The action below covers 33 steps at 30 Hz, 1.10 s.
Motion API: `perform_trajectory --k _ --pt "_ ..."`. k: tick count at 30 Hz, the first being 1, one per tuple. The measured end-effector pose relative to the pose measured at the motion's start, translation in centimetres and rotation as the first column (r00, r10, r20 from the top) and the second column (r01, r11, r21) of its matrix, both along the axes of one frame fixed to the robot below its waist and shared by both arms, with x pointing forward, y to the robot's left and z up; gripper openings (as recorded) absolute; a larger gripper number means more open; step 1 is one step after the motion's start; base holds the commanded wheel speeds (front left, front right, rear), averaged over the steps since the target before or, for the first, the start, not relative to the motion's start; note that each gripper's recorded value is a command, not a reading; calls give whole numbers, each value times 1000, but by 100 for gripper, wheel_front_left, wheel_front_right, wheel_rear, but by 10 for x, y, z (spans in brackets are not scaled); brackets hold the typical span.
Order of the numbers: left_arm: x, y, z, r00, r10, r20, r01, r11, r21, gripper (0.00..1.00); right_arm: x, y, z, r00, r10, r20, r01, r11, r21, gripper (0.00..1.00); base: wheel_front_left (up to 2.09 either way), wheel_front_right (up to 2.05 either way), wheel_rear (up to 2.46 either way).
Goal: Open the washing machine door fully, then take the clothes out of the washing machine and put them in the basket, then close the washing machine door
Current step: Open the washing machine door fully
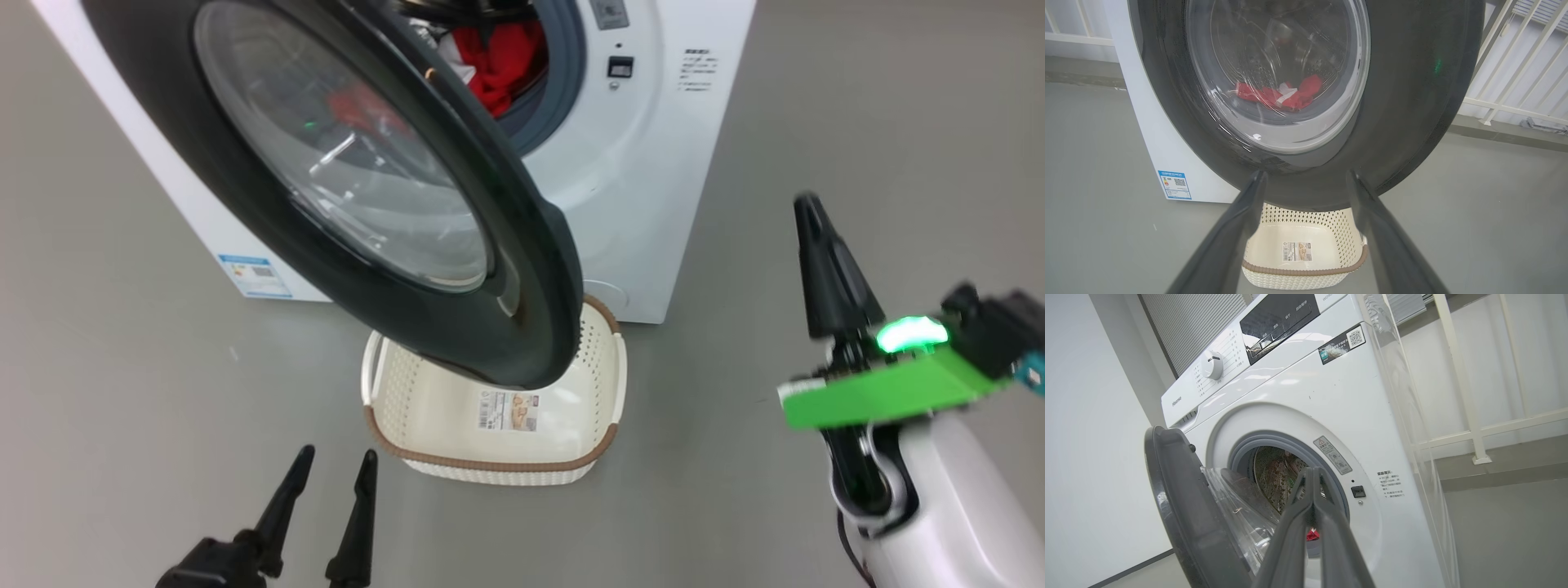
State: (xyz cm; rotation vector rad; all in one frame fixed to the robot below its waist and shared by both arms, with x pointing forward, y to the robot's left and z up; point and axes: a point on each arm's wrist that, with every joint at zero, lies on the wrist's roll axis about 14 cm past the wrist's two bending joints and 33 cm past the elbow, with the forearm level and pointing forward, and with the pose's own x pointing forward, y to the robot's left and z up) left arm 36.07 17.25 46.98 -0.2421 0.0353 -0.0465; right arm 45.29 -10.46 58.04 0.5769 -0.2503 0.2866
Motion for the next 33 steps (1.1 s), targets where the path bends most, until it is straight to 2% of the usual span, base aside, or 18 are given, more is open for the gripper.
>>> perform_trajectory --k 7,12,15,19,25,27,33 --pt "3 4 3 1000 14 9 -14 1000 2 100 26 45 14 988 156 3 -156 986 66 0 0 0 0" --pt "1 6 1 1000 22 -1 -22 1000 -5 100 39 76 12 962 273 -31 -269 959 93 0 0 0 0" --pt "2 7 -1 1000 27 -7 -27 1000 -4 100 46 90 8 936 342 -79 -328 933 150 0 0 0 0" --pt "3 11 -2 999 40 -12 -40 999 -7 100 52 106 -3 876 449 -178 -409 885 222 0 0 0 0" --pt "1 14 -8 998 51 -31 -51 999 -12 100 60 117 -14 788 548 -281 -476 832 285 0 0 0 0" --pt "1 14 -9 998 52 -34 -52 999 -11 100 57 126 -23 724 602 -336 -514 796 319 0 0 0 0" --pt "4 13 -10 998 47 -38 -48 999 -10 100 49 144 -31 585 709 -394 -571 705 422 0 0 0 0"
